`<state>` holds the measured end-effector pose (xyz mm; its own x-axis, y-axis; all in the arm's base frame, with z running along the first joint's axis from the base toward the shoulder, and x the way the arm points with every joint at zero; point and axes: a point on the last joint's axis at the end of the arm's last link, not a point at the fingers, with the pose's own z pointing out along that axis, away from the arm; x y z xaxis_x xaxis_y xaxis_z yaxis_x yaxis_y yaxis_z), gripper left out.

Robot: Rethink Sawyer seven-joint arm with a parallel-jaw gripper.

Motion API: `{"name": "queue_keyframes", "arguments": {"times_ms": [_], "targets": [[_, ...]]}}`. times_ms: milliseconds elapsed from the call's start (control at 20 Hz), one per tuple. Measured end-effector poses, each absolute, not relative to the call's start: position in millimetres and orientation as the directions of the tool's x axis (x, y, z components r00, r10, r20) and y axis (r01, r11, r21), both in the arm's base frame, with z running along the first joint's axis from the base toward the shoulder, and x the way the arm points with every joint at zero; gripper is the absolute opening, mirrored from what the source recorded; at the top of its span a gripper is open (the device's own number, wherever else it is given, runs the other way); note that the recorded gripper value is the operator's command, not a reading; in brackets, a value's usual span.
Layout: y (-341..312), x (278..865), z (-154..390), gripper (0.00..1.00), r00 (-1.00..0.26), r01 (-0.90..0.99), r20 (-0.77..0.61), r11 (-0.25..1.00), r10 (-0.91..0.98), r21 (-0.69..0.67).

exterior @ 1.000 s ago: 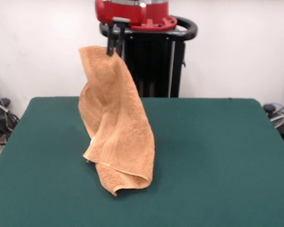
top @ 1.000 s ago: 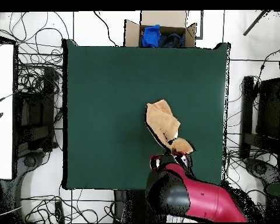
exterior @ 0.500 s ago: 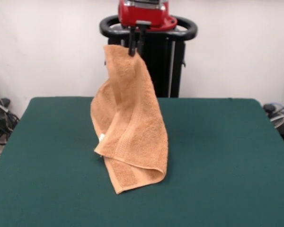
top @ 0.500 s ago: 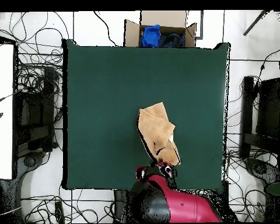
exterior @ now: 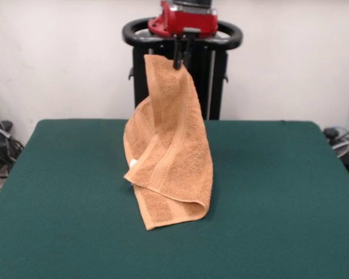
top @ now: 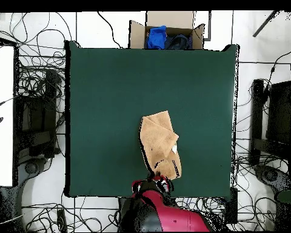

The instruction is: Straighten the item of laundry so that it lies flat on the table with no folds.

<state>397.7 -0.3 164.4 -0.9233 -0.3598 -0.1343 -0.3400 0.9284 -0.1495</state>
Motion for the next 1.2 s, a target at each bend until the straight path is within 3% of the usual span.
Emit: {"name": "queue_keyframes", "arguments": {"times_ms": [600,1200], "targets": [[20,386,106,0.0,-0.893,-0.332,-0.251,0.923,-0.374,-0.192],[53,347,90,0.0,-0.922,-0.321,-0.181,0.936,-0.344,-0.143]]}}
